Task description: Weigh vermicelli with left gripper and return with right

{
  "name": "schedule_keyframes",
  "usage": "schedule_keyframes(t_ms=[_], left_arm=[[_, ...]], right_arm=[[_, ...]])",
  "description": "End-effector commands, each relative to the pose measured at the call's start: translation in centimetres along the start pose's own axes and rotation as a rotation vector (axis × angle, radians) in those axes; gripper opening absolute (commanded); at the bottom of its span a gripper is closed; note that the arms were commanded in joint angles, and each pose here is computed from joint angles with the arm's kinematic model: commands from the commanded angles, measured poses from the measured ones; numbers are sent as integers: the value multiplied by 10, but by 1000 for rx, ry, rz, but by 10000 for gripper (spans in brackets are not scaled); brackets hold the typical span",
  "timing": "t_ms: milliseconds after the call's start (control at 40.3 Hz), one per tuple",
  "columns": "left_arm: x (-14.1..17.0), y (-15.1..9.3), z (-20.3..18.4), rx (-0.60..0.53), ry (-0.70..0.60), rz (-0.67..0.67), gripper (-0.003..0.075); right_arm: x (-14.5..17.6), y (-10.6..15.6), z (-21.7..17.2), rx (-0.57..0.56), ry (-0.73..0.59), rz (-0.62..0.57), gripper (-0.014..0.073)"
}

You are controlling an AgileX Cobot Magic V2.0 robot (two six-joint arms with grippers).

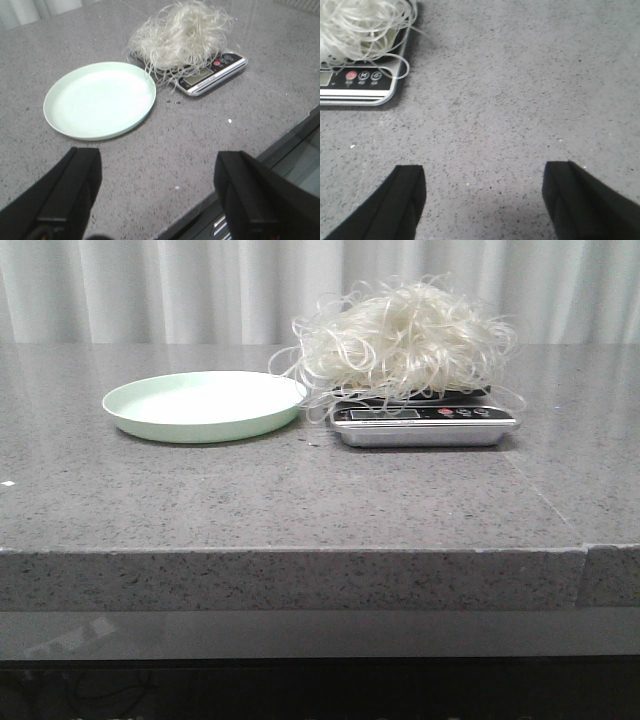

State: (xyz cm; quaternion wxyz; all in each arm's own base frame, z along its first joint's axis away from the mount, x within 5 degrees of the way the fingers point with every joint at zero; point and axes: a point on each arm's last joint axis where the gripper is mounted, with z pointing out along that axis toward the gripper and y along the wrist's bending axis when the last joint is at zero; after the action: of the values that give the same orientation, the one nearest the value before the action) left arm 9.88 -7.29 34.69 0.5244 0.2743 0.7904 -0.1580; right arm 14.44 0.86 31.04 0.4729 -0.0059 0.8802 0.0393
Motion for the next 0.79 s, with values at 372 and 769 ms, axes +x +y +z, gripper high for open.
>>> schedule_keyframes(t_ms=[372, 769], left_arm=[[-10, 0, -4, 4, -100, -19, 554], [-10, 0, -4, 4, -100, -19, 554]], right_arm=[[-79, 40, 17, -159, 12, -168, 596], [-149, 72, 79, -286, 128, -239, 596]])
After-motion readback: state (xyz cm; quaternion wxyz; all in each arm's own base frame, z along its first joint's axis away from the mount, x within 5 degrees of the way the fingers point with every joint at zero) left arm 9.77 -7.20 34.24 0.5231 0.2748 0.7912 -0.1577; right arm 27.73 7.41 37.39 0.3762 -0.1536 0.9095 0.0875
